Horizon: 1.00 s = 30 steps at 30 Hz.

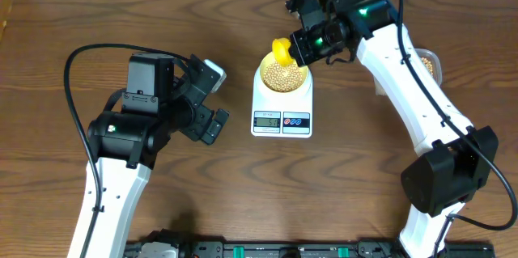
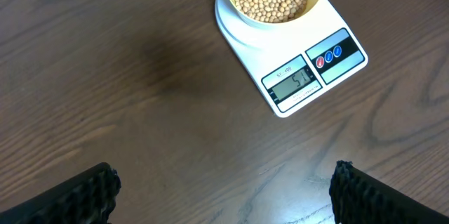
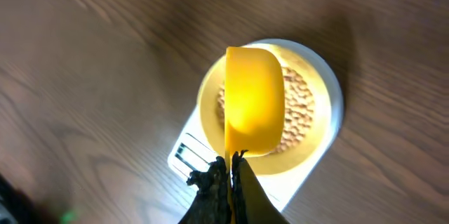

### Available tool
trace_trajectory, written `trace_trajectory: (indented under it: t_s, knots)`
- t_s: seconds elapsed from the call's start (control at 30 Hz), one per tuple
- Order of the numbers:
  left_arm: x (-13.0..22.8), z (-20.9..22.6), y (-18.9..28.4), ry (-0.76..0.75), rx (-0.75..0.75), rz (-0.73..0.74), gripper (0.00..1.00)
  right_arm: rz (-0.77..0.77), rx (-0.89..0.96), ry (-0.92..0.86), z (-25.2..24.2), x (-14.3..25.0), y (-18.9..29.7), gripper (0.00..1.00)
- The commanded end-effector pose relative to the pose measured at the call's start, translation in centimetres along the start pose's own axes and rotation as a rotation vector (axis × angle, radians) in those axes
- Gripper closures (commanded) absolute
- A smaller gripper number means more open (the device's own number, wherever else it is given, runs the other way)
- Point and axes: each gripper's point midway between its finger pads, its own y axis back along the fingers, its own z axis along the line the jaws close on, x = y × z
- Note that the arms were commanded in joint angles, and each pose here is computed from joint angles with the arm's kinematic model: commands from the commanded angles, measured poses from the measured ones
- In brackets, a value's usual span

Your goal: Scoop item into bowl and weigh 50g on scale

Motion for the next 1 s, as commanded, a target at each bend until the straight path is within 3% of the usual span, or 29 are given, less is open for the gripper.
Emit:
trace_trajectory:
  t_s: [0.0,0.97]
  knots:
    - [0.1,-0.1,-0.1,-0.008,0.014,0.001,0.02,0.008,0.053,0.081,-0.7,0.1,-0.3,0.99]
    - [0.1,-0.1,-0.1,-0.008,0.014,0.001,0.02,0.142,0.048,0.145,0.1,2.5,-6.2,0.99]
